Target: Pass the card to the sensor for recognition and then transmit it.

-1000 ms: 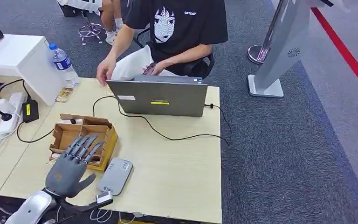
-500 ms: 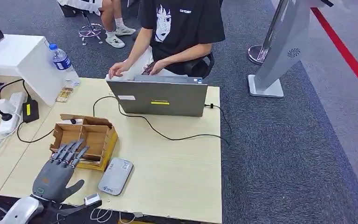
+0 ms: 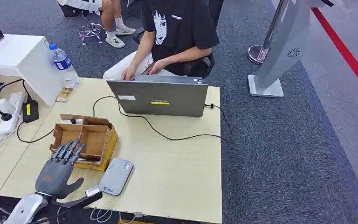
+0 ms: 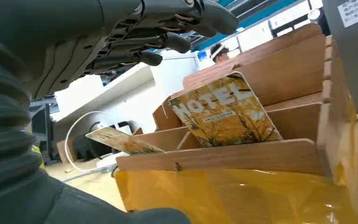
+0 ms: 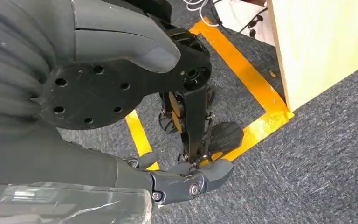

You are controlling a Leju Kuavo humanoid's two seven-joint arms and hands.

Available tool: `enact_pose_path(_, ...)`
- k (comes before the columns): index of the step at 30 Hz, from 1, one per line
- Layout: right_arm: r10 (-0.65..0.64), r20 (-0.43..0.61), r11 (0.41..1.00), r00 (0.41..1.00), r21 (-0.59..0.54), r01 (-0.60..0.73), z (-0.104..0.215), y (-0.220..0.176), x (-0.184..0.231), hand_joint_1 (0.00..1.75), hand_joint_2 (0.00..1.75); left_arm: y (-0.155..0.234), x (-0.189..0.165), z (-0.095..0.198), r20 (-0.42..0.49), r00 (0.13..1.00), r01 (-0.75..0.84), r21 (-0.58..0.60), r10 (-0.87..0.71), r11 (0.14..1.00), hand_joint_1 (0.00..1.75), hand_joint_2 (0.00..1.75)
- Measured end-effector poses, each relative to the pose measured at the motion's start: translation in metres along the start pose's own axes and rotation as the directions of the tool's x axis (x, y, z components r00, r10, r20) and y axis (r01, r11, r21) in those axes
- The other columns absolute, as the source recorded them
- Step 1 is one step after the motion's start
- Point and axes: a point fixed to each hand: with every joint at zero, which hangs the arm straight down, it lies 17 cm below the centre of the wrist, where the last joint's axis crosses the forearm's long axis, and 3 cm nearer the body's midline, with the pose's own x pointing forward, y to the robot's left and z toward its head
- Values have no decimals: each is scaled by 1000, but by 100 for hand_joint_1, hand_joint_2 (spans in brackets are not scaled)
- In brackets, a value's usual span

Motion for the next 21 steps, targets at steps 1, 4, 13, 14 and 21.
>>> enact_pose_path(1,0,0,1000,1000,0,0,0,0,0,0,175,-1,1,0,3,1000,-3,0,3,1000,0,175)
enact_pose_path(4,0,-1,1000,1000,-1,0,0,0,0,0,175,-2,4,-1,3,1000,-14,3,14,1000,0,175)
enact_pose_path(13,2,-2,1000,1000,0,-2,0,0,-1,0,175,4,16,-7,14,999,-31,39,30,999,166,175)
enact_pose_path(14,2,-2,1000,1000,0,-2,0,0,-1,0,175,4,16,-8,17,999,-31,41,31,999,166,175)
enact_pose_path(21,5,-2,1000,1000,0,-5,0,0,-1,0,175,5,17,-9,10,999,-38,48,37,998,164,175)
